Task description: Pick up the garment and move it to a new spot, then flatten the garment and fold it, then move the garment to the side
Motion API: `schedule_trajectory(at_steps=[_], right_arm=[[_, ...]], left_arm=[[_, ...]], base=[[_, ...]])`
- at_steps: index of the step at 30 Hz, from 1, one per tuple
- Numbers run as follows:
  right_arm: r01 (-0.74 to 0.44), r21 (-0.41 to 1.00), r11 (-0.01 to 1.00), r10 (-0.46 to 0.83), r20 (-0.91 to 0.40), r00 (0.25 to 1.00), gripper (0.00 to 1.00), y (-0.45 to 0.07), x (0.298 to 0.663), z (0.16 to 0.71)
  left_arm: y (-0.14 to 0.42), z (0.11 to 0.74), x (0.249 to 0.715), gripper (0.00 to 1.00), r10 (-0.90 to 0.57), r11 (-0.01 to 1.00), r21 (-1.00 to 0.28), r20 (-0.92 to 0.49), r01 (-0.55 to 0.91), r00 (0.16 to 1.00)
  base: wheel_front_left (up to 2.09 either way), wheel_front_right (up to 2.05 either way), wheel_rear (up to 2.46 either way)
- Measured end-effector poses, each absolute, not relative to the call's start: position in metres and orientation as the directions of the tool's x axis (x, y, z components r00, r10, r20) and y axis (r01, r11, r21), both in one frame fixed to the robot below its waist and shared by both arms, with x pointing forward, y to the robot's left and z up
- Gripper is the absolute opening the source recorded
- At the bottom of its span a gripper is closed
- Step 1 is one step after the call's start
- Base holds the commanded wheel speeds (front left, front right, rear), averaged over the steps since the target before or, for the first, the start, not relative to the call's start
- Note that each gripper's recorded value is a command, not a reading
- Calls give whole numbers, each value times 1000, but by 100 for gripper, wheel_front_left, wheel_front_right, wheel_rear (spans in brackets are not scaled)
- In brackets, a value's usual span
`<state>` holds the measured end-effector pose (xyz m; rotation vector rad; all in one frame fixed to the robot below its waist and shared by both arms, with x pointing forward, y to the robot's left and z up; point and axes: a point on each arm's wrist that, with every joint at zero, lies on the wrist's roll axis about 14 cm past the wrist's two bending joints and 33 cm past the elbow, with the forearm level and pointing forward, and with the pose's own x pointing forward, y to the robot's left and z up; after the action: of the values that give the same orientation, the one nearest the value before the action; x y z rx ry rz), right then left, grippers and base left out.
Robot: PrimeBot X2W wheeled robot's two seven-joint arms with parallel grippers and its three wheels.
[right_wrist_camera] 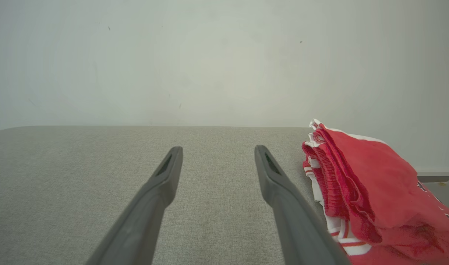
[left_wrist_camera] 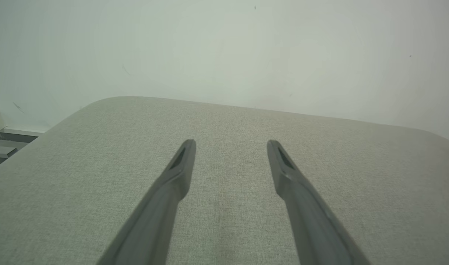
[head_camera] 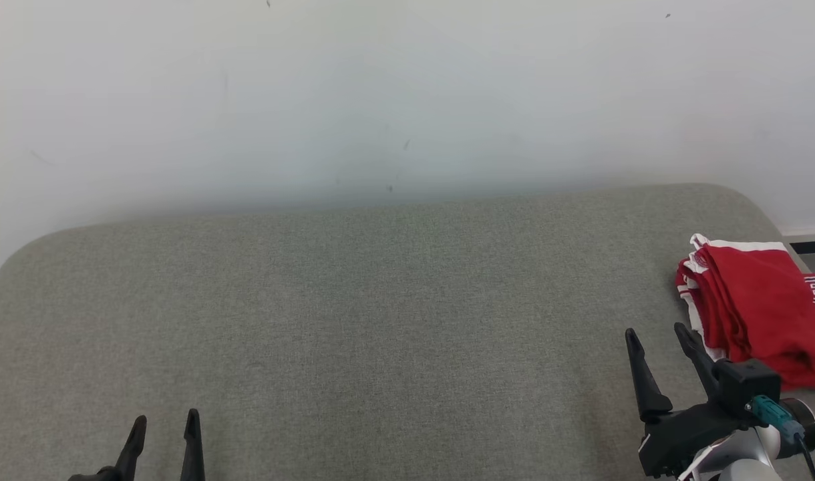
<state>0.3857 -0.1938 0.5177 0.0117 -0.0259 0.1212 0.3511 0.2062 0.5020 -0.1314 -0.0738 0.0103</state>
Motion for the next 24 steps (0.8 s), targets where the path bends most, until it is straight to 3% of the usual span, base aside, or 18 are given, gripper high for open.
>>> schedule_trajectory(at_steps=[24], right_arm=[[-113,1,994,113,14,994,100,-195,387,518]], left_arm=[[202,496,353,100,5,990,-144,54,3,999]], base=[[0,0,0]])
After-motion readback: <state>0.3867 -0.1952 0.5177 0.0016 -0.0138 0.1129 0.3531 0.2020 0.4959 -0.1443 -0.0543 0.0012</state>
